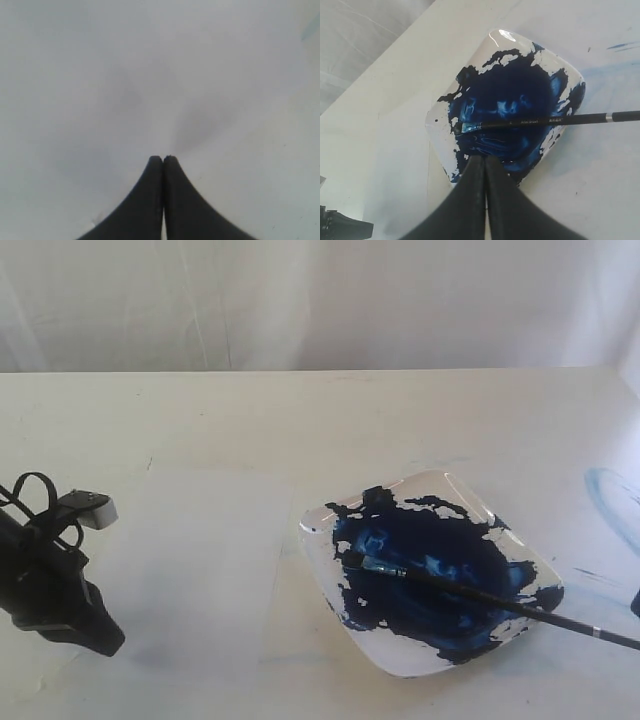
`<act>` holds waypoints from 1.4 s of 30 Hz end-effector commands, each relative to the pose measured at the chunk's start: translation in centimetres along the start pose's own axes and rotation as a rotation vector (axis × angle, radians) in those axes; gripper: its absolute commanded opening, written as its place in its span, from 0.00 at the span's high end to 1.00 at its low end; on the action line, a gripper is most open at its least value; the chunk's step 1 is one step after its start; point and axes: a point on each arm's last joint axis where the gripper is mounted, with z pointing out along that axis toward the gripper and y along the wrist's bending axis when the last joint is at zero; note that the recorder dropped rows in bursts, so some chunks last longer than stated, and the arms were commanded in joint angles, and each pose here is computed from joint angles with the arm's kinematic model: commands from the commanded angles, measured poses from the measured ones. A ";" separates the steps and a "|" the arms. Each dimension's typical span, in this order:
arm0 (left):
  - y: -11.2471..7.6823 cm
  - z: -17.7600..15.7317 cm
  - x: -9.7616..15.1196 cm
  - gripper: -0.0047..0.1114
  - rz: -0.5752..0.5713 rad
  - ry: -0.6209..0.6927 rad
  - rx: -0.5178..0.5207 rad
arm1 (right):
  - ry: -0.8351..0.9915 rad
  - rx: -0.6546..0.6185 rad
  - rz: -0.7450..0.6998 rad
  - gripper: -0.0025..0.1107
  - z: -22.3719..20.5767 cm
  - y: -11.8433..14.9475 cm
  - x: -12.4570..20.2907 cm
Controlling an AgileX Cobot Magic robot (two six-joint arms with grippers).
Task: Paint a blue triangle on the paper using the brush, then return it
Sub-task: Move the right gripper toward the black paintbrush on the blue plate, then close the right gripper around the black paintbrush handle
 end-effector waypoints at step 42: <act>0.2 0.4 0.9 0.96 0.004 0.024 -0.026 | 0.022 0.295 0.959 0.48 9.3 -4.6 0.0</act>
